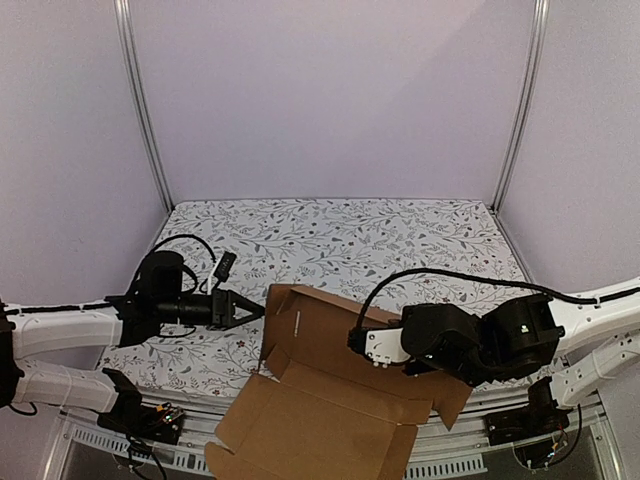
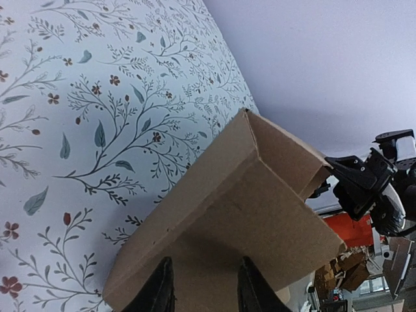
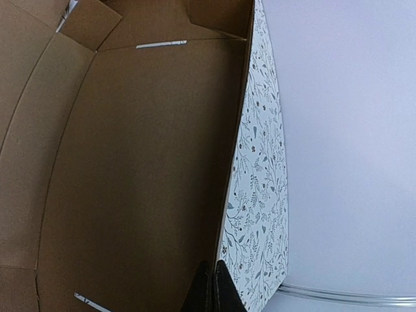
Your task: Fold the paper box
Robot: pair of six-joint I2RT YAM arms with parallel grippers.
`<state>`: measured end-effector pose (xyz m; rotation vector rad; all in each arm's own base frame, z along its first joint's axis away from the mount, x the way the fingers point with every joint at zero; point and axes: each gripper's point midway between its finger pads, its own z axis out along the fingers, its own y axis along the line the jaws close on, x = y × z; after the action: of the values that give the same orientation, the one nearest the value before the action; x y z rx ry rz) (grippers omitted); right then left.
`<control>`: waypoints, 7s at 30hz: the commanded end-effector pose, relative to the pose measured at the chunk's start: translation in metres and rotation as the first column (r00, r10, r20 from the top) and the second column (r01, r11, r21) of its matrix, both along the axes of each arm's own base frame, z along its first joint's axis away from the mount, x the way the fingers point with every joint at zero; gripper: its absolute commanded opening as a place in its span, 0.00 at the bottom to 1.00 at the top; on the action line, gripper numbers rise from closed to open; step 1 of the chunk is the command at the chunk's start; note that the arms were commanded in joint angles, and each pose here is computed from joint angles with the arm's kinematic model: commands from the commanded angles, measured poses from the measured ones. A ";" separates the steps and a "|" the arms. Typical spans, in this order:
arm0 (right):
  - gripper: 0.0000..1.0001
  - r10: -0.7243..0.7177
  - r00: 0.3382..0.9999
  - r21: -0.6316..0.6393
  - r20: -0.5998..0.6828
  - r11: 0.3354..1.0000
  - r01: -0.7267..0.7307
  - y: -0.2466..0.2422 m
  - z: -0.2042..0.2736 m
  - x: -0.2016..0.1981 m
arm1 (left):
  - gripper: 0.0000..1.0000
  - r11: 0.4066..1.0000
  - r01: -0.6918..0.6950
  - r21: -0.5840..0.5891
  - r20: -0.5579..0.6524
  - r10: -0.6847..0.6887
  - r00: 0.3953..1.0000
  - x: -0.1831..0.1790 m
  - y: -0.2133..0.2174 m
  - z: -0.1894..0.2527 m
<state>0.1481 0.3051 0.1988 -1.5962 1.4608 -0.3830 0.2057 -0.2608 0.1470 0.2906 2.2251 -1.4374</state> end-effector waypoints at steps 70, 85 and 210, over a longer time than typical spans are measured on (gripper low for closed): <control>0.00 0.087 0.843 -0.264 0.531 0.962 0.067 0.071 -0.032 0.080 | 0.38 0.937 -0.223 0.269 0.234 0.161 0.959 0.031 0.029 -0.022; 0.00 0.028 0.898 -0.208 0.440 0.976 0.071 0.063 -0.034 0.128 | 0.38 0.931 -0.267 0.247 0.269 0.199 0.942 0.022 0.044 -0.007; 0.00 -0.021 0.929 -0.105 0.370 0.992 0.064 0.032 -0.026 0.104 | 0.07 0.992 -0.026 0.122 0.141 0.008 0.990 0.086 -0.043 0.024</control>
<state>0.2593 0.3417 0.1871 -1.4356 1.1786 -0.7923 0.3204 -0.2752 0.1621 0.2868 2.1944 -1.1422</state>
